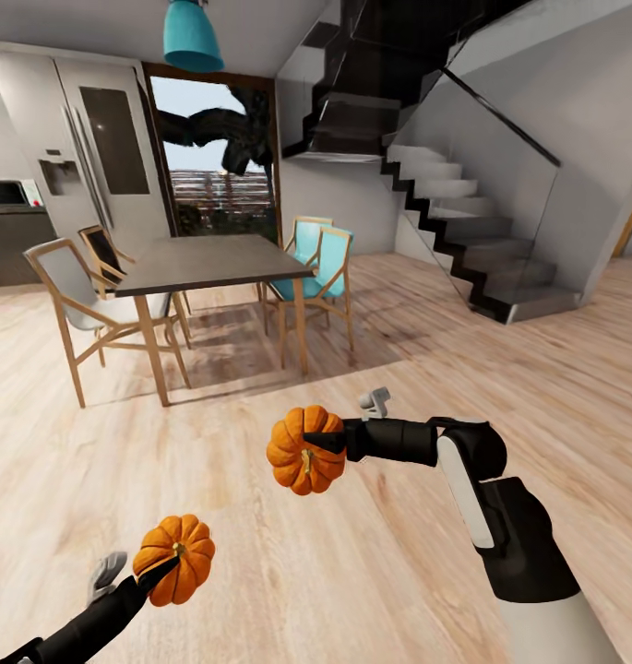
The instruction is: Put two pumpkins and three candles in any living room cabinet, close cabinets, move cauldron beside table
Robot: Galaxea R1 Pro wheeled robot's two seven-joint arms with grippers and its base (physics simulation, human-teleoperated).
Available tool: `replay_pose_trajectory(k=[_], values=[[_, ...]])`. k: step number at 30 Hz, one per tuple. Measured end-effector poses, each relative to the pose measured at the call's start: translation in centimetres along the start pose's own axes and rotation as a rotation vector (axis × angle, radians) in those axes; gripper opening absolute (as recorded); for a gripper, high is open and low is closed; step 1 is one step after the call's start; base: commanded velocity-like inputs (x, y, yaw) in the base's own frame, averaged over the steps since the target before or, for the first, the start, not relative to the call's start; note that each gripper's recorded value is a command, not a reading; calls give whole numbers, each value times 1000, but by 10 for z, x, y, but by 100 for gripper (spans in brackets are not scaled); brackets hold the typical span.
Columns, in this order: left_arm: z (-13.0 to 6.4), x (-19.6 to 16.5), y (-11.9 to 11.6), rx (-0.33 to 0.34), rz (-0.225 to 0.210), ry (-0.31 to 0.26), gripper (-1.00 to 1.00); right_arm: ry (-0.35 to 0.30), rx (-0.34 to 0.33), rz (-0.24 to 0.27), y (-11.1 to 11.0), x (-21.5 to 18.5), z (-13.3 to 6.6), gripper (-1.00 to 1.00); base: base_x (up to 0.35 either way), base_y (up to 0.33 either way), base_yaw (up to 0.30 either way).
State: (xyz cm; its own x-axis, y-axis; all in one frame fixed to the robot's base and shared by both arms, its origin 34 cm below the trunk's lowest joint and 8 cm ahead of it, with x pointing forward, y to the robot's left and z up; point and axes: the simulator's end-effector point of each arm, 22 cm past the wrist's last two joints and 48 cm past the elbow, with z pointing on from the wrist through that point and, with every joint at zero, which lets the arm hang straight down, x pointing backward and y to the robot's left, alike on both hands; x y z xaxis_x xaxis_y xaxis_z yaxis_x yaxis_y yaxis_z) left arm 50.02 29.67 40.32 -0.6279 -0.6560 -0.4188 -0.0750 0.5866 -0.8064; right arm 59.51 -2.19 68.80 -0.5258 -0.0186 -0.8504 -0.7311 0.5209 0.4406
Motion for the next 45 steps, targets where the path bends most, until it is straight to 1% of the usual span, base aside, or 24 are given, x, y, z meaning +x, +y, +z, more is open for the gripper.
replay_pose_trajectory(k=[9,13,18,24,45], values=[[-5,-10,-14,24,22,-24,-100,-15,0,-37,16,-12,-8,-100,0,0,280],[-8,-16,-20,36,25,-40,-100,-16,-8,-54,26,-16,-10,-100,0,0,165],[-16,-27,-24,47,25,-73,-100,-13,-22,-74,40,-17,-11,-100,0,0,48],[-21,-34,-32,61,34,-92,-100,-18,-27,-98,52,-23,-15,-100,0,0,10],[-31,-47,-53,95,63,-127,-100,-40,-26,-143,75,-38,-27,-100,0,0,0]])
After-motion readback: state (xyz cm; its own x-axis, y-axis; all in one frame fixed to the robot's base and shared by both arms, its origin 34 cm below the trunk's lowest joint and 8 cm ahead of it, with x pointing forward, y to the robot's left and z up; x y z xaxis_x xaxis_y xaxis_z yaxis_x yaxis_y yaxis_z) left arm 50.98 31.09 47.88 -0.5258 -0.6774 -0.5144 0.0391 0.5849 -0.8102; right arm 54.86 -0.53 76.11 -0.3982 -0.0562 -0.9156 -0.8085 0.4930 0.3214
